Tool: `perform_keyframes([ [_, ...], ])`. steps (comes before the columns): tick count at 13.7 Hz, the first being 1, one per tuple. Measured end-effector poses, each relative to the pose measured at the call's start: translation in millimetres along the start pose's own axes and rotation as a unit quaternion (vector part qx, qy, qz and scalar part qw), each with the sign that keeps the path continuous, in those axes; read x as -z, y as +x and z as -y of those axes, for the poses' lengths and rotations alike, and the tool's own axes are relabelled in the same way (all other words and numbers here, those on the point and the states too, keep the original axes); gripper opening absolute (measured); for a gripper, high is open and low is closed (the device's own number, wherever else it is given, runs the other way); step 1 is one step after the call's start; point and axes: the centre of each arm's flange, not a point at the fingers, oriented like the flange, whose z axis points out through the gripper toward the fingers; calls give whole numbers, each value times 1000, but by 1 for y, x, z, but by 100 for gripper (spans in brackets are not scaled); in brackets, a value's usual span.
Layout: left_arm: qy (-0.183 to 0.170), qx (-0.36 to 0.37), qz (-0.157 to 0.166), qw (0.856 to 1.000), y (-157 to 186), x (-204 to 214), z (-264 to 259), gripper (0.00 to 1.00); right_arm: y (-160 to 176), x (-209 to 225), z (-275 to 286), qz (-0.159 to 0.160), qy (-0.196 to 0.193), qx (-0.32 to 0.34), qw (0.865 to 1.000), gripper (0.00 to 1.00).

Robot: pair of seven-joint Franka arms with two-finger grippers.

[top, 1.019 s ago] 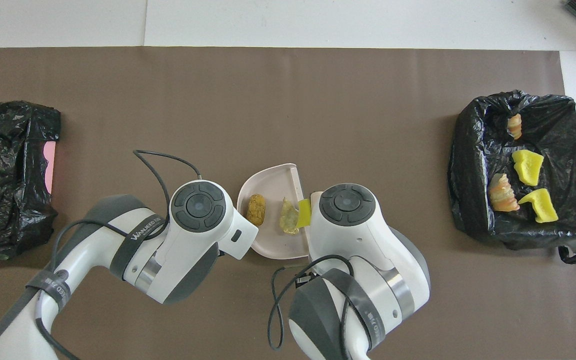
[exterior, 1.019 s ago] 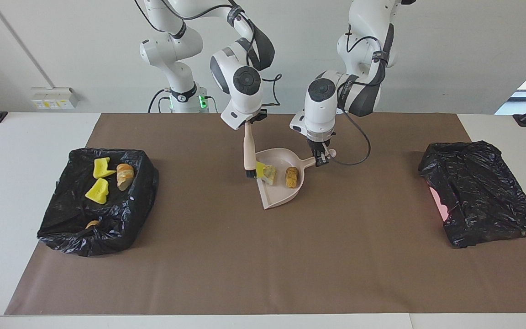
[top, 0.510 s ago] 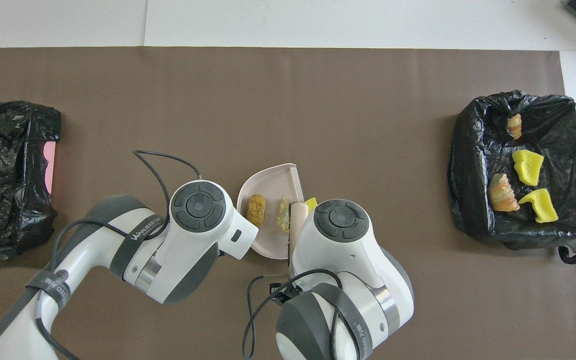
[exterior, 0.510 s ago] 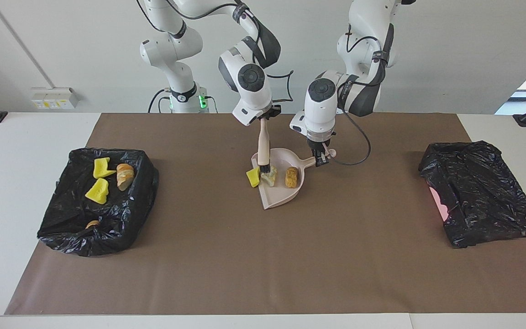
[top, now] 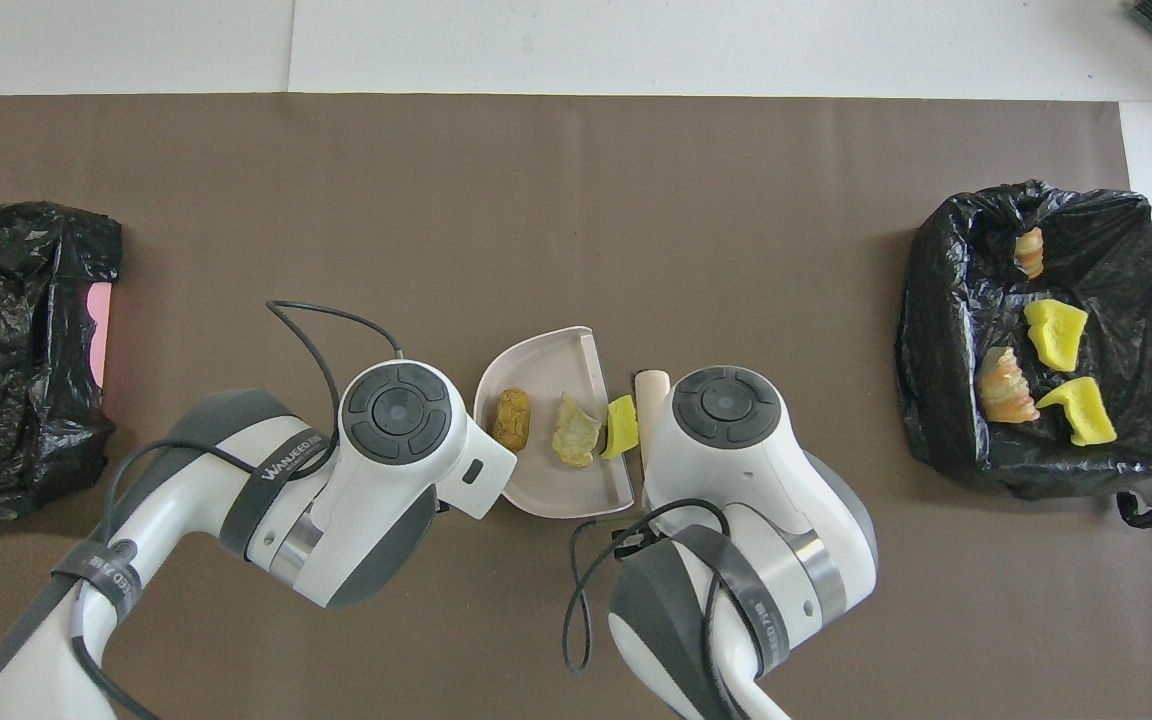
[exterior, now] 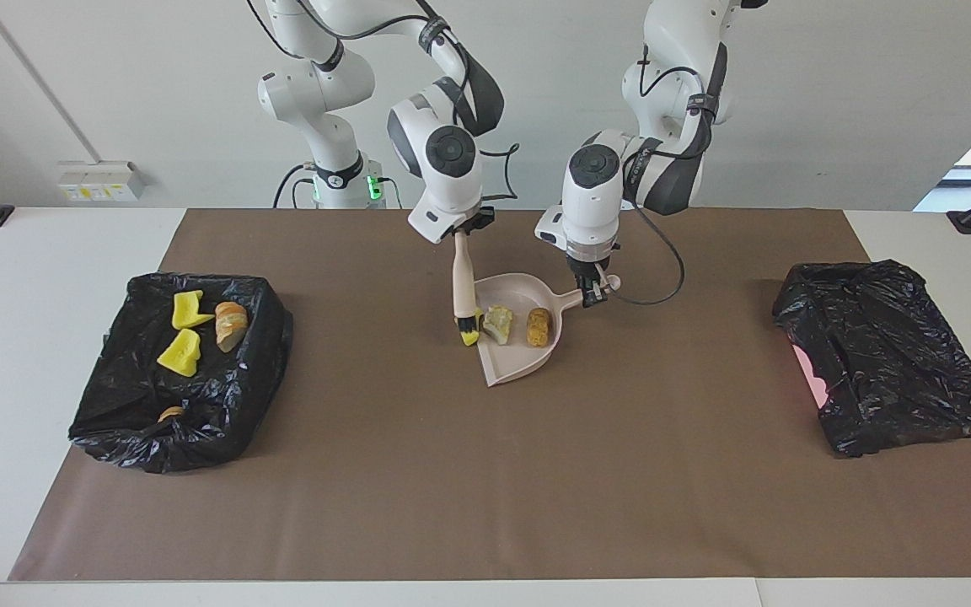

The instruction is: Sweep and dump trash in bin

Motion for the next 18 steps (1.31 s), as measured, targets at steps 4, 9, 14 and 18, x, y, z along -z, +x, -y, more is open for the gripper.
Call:
perform_keyframes([
  [4,-1,0,0,1000,0,-1,0,32,27,-34,-21,30,-29,38,998,26],
  [9,-1,1,1,1000,0,-2,-1,32,12,-36,25,44,40,67,996,26],
  [14,-2,1,1,1000,-1,-2,-1,32,6,-37,33,36,4,88,995,26],
  [18,-1,1,1,1000,-1,-2,-1,32,3,-39,26,48,-26,88,995,26],
])
